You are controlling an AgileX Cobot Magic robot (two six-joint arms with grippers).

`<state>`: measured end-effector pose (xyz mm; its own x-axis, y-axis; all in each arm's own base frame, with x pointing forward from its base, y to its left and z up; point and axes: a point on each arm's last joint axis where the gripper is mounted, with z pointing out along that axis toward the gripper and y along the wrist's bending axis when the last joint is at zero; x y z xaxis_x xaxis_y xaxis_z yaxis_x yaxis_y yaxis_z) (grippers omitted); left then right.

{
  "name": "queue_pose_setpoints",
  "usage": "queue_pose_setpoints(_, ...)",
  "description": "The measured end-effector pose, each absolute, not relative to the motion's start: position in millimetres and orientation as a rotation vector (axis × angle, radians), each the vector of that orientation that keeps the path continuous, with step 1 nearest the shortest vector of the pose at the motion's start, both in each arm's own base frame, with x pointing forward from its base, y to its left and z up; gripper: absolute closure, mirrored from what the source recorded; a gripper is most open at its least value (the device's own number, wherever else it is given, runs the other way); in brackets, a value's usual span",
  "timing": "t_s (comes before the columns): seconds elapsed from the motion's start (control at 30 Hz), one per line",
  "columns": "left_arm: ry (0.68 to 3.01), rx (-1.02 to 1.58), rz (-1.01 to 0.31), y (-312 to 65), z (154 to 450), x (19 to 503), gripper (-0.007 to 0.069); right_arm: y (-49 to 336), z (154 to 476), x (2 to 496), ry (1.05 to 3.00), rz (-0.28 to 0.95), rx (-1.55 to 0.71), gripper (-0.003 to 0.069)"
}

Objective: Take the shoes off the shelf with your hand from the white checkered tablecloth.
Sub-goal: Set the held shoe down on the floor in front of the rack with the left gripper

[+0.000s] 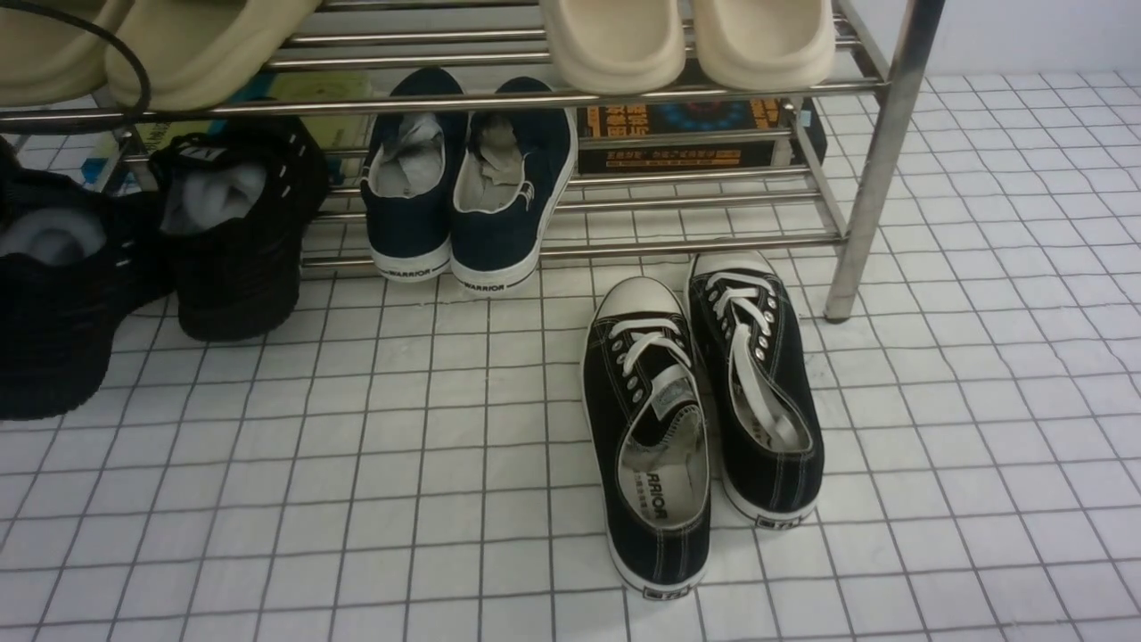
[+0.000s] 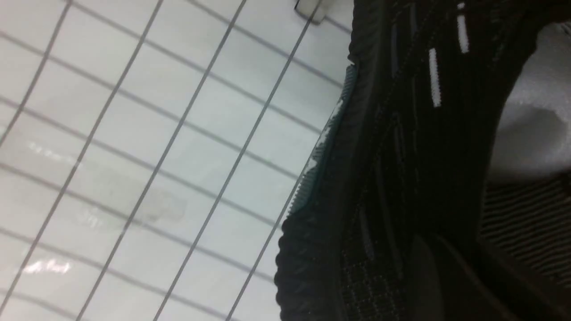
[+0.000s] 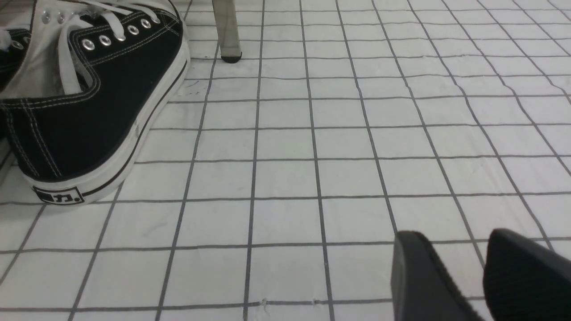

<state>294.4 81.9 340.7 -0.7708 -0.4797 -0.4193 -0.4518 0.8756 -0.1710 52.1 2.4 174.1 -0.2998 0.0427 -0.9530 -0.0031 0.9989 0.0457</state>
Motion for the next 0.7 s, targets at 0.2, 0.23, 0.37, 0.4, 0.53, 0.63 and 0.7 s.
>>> queue_pose_setpoints(0.2, 2.566, -0.715, -0.030, 74.2, 346.0, 255.3, 0.0595, 2.4, 174.1, 52.1, 1.875, 0.045, 0.029, 0.0420)
queue_pose_setpoints(0.23, 2.559, -0.729, -0.017, 73.0, 346.0, 247.7, 0.0595, 2.4, 174.1, 52.1, 1.875, 0.045, 0.029, 0.0420)
queue_pose_setpoints(0.37, 2.529, -0.802, 0.026, 68.8, 339.4, 219.8, 0.0595, 2.4, 174.1, 52.1, 1.875, 0.045, 0.029, 0.0420)
queue_pose_setpoints(0.4, 2.518, -0.814, 0.033, 67.8, 335.9, 214.0, 0.0595, 2.4, 174.1, 52.1, 1.875, 0.045, 0.029, 0.0420)
queue_pose_setpoints(0.53, 2.452, -0.850, 0.025, 65.2, 318.6, 203.6, 0.0594, 2.4, 174.1, 52.1, 1.875, 0.045, 0.029, 0.0420)
queue_pose_setpoints(0.63, 2.396, -0.872, 0.007, 65.6, 310.7, 205.4, 0.0594, 2.4, 174.1, 52.1, 1.875, 0.045, 0.029, 0.0420)
queue_pose_setpoints(0.7, 2.363, -0.876, -0.002, 66.0, 310.8, 207.5, 0.0594, 2.4, 174.1, 52.1, 1.875, 0.045, 0.029, 0.0420)
